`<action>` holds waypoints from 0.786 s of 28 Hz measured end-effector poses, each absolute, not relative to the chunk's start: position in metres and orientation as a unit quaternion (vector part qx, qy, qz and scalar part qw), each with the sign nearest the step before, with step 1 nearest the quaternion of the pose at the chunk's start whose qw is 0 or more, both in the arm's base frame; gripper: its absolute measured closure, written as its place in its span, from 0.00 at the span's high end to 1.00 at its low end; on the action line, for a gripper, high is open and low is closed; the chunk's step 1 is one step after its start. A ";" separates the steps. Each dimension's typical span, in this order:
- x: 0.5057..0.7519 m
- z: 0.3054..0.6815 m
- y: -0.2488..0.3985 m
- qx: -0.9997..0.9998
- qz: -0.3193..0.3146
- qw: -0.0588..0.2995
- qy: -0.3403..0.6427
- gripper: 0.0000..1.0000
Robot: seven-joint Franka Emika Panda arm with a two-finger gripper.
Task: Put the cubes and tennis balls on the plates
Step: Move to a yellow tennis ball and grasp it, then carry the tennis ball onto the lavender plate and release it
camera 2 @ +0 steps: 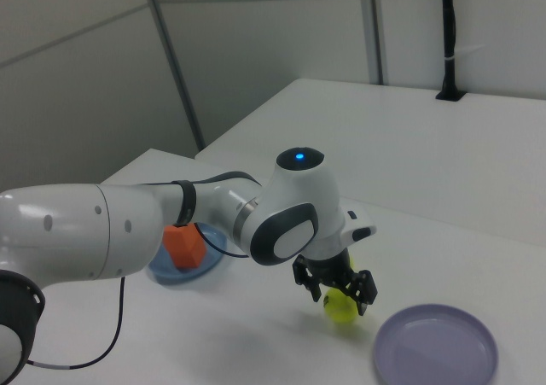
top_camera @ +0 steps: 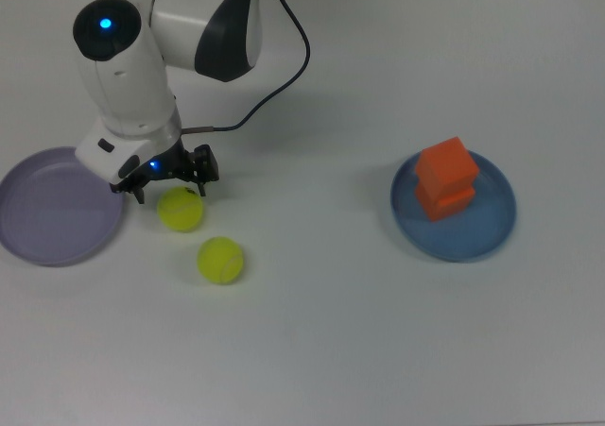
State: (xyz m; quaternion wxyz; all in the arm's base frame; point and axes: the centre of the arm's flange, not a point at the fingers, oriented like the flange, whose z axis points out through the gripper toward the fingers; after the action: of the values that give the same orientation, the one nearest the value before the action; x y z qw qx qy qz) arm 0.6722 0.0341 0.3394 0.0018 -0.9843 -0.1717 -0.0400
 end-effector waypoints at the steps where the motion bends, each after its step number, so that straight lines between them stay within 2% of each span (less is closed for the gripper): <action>1: 0.673 0.335 0.037 -0.984 -0.039 0.001 -0.174 1.00; 9: 0.678 0.306 0.052 -0.982 -0.048 0.004 -0.181 1.00; 15: 0.680 0.306 0.054 -0.982 -0.052 0.004 -0.181 0.96; 18: 0.682 0.309 0.055 -0.982 -0.056 0.007 -0.179 0.85; 19: 0.683 0.310 0.055 -0.982 -0.058 0.009 -0.177 0.77; 21: 0.684 0.313 0.055 -0.983 -0.062 0.013 -0.173 0.69; 22: 0.684 0.315 0.054 -0.983 -0.063 0.015 -0.171 0.69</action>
State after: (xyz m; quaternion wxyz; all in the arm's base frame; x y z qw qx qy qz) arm 0.6844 0.0544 0.3146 0.0146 -0.9831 -0.1712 -0.0633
